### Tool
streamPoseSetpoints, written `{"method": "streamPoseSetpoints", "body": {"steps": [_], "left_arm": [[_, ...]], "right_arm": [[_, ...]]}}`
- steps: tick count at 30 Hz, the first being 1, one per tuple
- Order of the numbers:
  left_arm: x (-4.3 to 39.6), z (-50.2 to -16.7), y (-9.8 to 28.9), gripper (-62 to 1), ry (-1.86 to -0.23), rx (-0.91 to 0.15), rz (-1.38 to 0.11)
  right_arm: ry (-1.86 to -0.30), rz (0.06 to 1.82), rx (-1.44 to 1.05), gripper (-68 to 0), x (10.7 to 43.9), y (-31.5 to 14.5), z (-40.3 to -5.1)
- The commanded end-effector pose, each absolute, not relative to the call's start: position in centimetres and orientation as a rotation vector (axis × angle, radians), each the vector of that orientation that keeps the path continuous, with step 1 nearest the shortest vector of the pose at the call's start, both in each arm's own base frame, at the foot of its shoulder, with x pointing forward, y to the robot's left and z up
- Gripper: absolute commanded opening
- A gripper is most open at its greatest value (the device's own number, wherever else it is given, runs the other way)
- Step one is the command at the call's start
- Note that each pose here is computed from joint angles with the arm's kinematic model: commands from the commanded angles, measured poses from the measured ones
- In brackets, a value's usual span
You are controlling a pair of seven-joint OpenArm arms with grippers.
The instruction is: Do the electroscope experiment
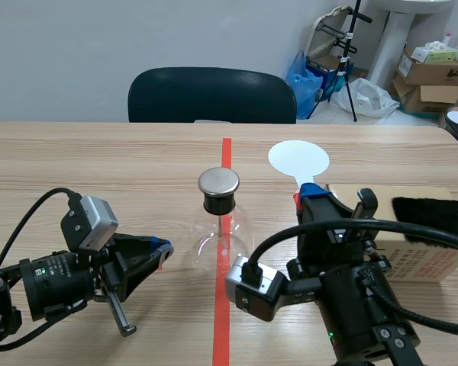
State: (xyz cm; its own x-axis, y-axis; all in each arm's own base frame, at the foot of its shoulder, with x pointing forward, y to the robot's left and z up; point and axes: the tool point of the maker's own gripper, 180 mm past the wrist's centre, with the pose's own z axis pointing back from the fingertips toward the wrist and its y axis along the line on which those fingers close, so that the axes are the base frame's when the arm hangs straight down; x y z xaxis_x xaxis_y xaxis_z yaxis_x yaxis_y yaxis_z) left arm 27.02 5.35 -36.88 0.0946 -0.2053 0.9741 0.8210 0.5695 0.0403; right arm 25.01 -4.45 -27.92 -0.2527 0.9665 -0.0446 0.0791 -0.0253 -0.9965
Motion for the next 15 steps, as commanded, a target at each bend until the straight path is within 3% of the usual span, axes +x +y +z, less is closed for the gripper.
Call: {"method": "streamPoseSetpoints", "body": {"steps": [1,15], "left_arm": [[27.23,-35.73,4.76,-57.7,-1.295,-0.645,-0.817],[26.93,-35.54,4.79,-57.7,-1.309,-0.660,-0.801]], "right_arm": [[-1.457,1.359,-1.191,-66.6,25.50,-4.79,-26.94],[-1.453,1.354,-1.193,-66.6,25.51,-4.89,-26.94]]}}
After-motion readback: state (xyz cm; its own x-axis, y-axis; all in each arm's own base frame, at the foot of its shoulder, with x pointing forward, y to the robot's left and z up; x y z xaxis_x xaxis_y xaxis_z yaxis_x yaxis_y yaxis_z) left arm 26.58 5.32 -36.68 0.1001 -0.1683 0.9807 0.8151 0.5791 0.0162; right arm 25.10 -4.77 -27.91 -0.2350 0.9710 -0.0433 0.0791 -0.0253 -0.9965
